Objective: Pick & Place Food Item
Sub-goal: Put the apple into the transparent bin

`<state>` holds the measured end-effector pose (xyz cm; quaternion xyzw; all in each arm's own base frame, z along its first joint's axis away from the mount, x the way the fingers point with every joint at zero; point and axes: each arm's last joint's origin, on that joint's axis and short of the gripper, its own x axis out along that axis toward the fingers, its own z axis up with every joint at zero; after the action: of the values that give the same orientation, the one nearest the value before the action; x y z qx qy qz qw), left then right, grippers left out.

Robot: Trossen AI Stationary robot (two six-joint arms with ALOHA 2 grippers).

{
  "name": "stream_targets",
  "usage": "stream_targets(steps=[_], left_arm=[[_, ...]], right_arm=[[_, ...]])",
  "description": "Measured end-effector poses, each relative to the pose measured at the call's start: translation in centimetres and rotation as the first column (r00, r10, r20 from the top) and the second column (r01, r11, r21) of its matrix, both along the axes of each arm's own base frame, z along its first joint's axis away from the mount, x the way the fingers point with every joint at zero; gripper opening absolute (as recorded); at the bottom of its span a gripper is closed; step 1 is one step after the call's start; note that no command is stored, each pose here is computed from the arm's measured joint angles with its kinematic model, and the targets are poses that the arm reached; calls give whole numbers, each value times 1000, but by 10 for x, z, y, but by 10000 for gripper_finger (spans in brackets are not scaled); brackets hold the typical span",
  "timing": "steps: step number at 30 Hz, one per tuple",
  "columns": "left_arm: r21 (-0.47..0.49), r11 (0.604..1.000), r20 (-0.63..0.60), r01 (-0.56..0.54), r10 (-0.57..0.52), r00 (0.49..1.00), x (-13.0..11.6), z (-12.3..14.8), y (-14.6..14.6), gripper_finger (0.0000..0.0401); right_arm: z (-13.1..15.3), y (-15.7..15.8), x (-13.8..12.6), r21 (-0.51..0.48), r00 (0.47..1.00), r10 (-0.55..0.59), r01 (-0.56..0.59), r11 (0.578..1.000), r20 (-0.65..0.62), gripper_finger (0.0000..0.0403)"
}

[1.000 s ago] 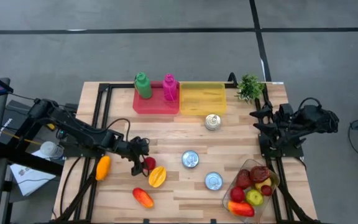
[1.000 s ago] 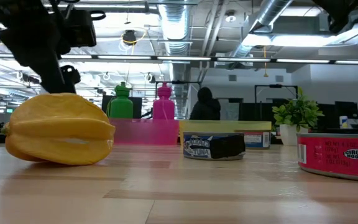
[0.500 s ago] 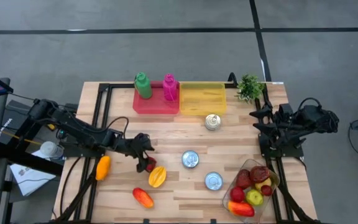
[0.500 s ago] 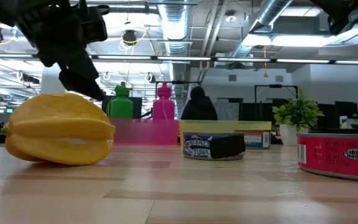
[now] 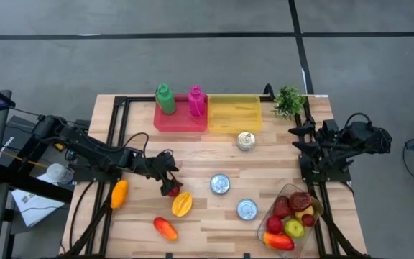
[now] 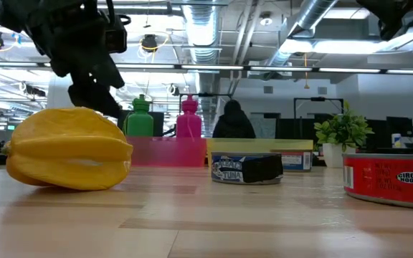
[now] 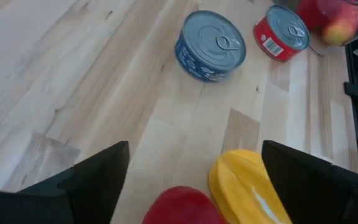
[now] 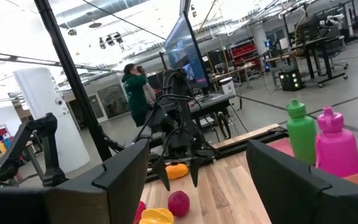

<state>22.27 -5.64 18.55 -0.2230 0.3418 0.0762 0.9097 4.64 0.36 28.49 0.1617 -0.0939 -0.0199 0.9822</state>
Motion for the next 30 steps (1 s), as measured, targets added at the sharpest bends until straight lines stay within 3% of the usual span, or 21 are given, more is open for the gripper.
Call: stream_targets(steps=[4,8,16,20,30], left_arm=[[-15,999,-53,37,-37,998,-4,-3,-2,392],[-33,994,-117,100,-103,988,-10,-7,-9,395],[96,984,-126,151,-138,982,-14,-9,-15,384],[103,984,-148,147,-131,980,-20,-21,-11,389],[40,992,-39,116,-115,993,-26,-39,-10,391]], right_arm=[[0,0,0,0,1000,0,0,1000,0,265],[0,0,0,0,1000,0,0,1000,-2,265],[0,0,0,2,1000,-12,12,1000,-3,265],[0,-1,0,7,999,-36,36,999,-4,265],[-1,-2,0,50,998,-57,57,997,-7,265]])
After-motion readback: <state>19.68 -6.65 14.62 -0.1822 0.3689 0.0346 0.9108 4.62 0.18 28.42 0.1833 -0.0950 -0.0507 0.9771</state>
